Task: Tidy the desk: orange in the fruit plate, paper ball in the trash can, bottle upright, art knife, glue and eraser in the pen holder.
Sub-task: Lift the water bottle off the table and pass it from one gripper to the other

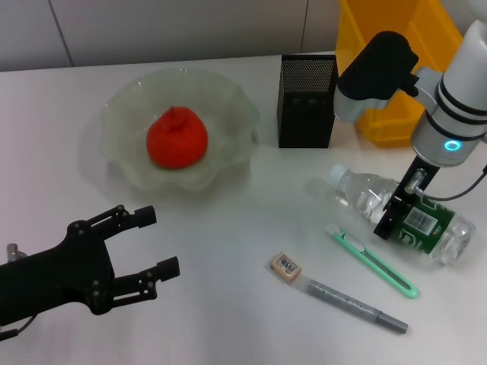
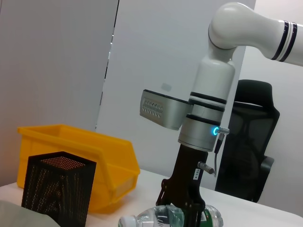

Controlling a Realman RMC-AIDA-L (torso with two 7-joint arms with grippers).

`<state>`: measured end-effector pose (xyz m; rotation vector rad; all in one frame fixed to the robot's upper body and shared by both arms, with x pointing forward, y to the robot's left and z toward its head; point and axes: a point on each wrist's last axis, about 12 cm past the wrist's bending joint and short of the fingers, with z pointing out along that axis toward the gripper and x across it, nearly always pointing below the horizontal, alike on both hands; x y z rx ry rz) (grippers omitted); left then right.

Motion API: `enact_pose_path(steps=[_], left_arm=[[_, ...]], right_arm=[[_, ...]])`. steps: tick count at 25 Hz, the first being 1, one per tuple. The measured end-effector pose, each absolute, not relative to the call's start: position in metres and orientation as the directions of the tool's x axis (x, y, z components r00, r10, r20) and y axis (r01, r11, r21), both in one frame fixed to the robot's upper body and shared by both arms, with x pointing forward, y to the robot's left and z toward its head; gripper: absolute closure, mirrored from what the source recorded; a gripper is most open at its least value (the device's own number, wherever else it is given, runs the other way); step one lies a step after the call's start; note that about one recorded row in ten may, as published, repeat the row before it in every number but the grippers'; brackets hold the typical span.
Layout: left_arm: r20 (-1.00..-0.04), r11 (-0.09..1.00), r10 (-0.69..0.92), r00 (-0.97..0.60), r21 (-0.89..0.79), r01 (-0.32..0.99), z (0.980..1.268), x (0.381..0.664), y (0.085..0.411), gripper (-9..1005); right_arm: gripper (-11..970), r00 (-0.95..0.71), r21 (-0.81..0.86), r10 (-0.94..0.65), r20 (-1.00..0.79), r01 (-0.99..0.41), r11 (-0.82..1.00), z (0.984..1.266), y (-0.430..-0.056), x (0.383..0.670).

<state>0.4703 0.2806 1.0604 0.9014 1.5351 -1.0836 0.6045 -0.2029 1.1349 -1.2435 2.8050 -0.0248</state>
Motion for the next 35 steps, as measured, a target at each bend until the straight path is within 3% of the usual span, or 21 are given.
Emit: enact_pose_path(steps=[7,14,26,35], left_arm=[[-0.977,0.319,0.023,-0.212,-0.194,0.928,1.06,0.47,0.281,135],[-0.977,0.324,0.02,-0.21,-0.193,0.926,1.061,0.471,0.282,135],[-0.98,0.32,0.02,-0.2,-0.183,0.93,1.063,0.476,0.279,136],[-0.978,0.323,0.026,-0.207,-0.188,0.928,1.068,0.493,0.269,135]], right_arm=[[165,-0.663,-0.056,-0.743,-0.086,-0.742,0.669,1.141,-0.203,0.605],[173,-0.644,-0.07,-0.74,-0.192,-0.743,0.665,1.168,-0.207,0.598],[174,-0.563,-0.102,-0.734,-0.381,-0.763,0.638,1.183,-0.218,0.567],[175,-0.399,-0.101,-0.704,-0.587,-0.827,0.553,1.194,-0.228,0.538]])
